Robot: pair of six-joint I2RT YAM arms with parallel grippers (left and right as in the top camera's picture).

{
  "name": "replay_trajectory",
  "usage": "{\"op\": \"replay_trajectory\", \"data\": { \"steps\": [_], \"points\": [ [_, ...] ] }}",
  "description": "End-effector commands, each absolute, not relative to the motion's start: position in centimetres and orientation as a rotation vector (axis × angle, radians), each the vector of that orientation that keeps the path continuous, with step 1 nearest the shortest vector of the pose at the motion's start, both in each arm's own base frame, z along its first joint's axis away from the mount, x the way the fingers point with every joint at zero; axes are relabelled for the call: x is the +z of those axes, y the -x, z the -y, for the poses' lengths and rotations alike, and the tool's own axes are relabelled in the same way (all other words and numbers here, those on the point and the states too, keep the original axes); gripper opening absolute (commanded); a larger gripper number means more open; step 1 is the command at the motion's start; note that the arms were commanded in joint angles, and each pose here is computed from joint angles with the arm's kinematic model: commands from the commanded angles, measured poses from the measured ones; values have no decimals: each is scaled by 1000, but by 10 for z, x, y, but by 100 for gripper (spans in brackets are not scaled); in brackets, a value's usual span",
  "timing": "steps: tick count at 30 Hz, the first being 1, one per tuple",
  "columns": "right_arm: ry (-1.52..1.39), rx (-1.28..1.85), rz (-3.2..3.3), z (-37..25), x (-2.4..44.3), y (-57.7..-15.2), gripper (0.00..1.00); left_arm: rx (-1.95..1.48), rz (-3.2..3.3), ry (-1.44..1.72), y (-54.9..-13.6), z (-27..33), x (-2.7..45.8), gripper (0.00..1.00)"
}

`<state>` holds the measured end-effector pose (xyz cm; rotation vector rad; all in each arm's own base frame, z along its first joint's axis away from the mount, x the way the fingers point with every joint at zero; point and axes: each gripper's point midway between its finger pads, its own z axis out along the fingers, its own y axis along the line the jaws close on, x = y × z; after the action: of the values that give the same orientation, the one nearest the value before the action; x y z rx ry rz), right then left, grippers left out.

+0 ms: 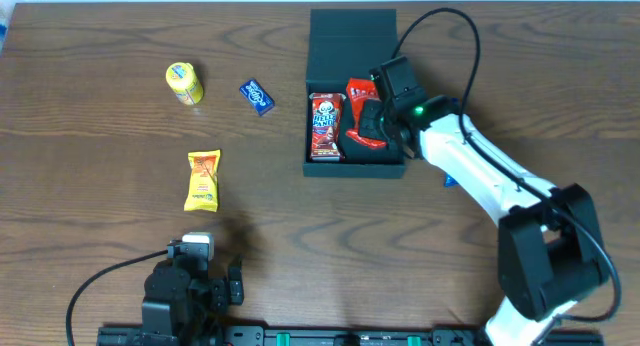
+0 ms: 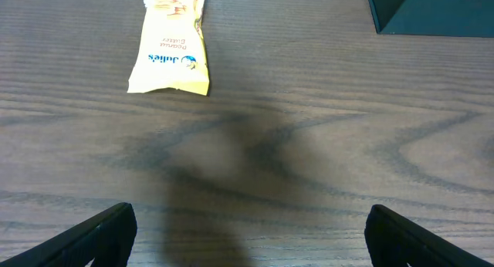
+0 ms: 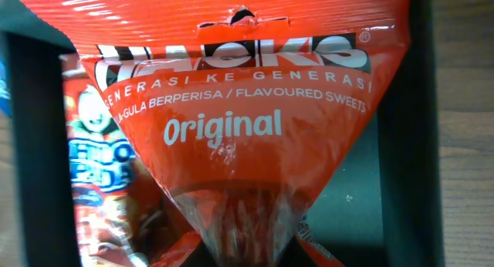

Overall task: Pack container
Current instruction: 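Carry the Hacks bag into the green box beside the Panda box, then open the right gripper and move it to the blue Oreo pack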

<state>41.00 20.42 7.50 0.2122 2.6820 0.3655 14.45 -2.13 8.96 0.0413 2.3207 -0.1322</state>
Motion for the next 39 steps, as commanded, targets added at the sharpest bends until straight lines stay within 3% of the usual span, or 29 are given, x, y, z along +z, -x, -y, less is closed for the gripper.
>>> {"op": "replay_trajectory", "data": {
  "steps": [1, 7, 9, 11, 15, 18, 22, 25, 34, 39],
  "points": [
    [-156, 315, -2641, -205, 82, -422, 6, -119, -2368, -17, -140, 18, 75, 96],
    [-150, 257, -2636, -198, 78, -424, 6, -119, -2368, -17, -140, 18, 75, 95],
    [-140, 254, -2637, -198, 78, -424, 9, -119, -2368, -17, -140, 18, 75, 95],
    [-123, 249, -2639, -198, 77, -424, 19, -119, -2368, -17, -140, 18, 75, 95],
    [-119, 248, -2642, -198, 77, -423, 20, -119, -2368, -17, -140, 18, 75, 95],
    [-119, 249, -2642, -198, 77, -423, 28, -119, -2368, -17, -140, 18, 75, 95],
    [-119, 259, -2627, -199, 85, -423, 52, -119, -2368, -17, -140, 18, 75, 96],
    [-106, 291, -2578, -201, 109, -423, 66, -119, -2368, -17, -140, 18, 75, 96],
    [131, 244, -2370, -184, 225, -385, 74, -119, -2368, -17, -140, 18, 75, 95],
    [215, 132, -2373, -148, 257, -339, 93, -119, -2368, -17, -140, 18, 75, 95]
  ]
}}
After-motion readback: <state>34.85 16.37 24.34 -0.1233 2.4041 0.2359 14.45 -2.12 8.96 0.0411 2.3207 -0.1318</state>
